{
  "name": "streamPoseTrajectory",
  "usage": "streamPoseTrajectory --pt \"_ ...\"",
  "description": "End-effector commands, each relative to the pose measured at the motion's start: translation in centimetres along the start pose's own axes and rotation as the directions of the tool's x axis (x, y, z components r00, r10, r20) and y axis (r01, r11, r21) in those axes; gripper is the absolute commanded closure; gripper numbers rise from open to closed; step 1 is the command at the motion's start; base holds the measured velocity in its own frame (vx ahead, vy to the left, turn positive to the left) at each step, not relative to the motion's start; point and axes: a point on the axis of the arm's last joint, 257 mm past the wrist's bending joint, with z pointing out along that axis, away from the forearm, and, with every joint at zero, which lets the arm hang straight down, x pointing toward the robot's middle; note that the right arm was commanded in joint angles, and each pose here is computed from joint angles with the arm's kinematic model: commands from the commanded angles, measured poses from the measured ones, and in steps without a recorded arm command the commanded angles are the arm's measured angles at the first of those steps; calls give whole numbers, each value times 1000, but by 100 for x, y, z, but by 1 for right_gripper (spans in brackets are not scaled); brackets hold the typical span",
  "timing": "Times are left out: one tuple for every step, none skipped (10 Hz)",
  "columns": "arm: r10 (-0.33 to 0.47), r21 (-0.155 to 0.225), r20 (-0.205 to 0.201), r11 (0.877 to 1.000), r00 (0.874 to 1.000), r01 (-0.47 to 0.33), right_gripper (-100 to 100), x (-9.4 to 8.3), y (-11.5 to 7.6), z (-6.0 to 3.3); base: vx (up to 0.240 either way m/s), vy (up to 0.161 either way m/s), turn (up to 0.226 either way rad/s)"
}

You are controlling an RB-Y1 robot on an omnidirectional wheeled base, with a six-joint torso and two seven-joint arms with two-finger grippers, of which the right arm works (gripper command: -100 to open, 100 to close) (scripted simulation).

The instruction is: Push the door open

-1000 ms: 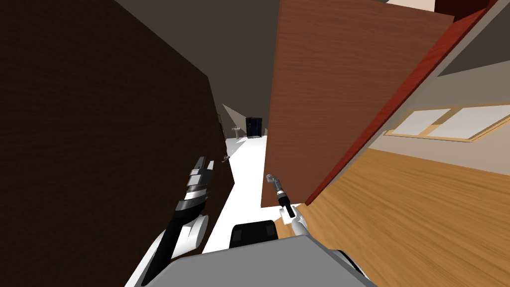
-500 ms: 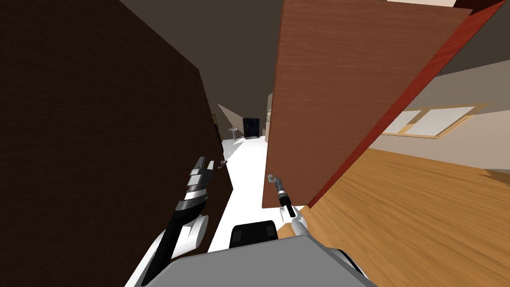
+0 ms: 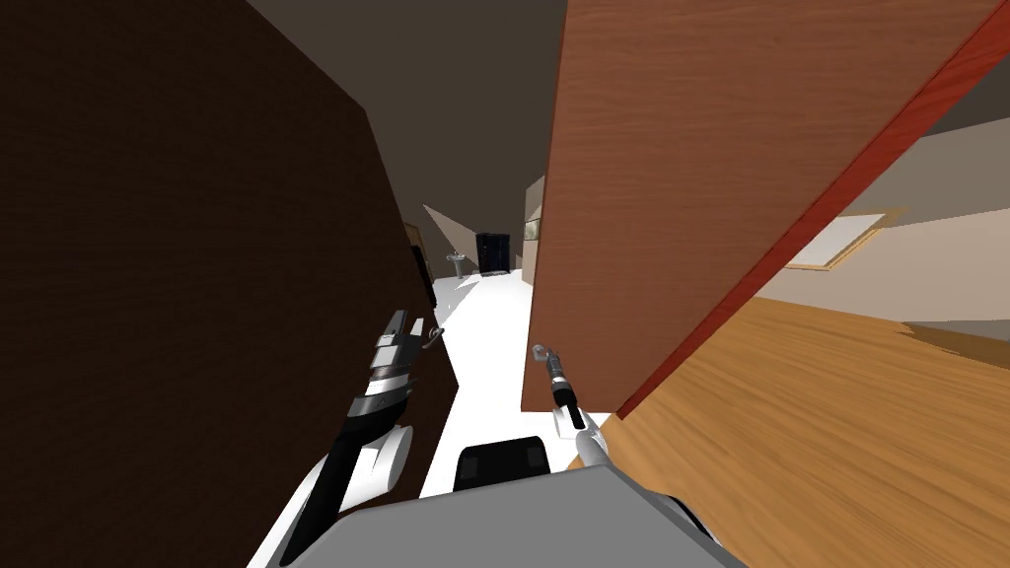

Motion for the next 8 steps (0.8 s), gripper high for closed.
streamPoseTrajectory --pt "6 -8 14 1000 1000 -5 100 1 32 18 185 56 -68" --pt "9 -7 21 1000 1000 -9 100 -1 25 15 167 44 -54" --pt "12 -5 28 1000 1000 -11 100 -1 18 11 156 37 -45" --pt "14 -4 33 1000 999 -14 100 1 13 7 146 47 -40" --pt "8 1 37 1000 999 -8 100 -66 -6 -8 64 14 -28" --pt "-10 -7 62 1000 998 10 100 -237 34 13 123 -2 -38" --pt "-16 -9 72 1000 997 17 100 -299 46 17 210 35 -38" --pt "-25 -13 88 1000 996 27 100 -395 66 23 201 30 -47"
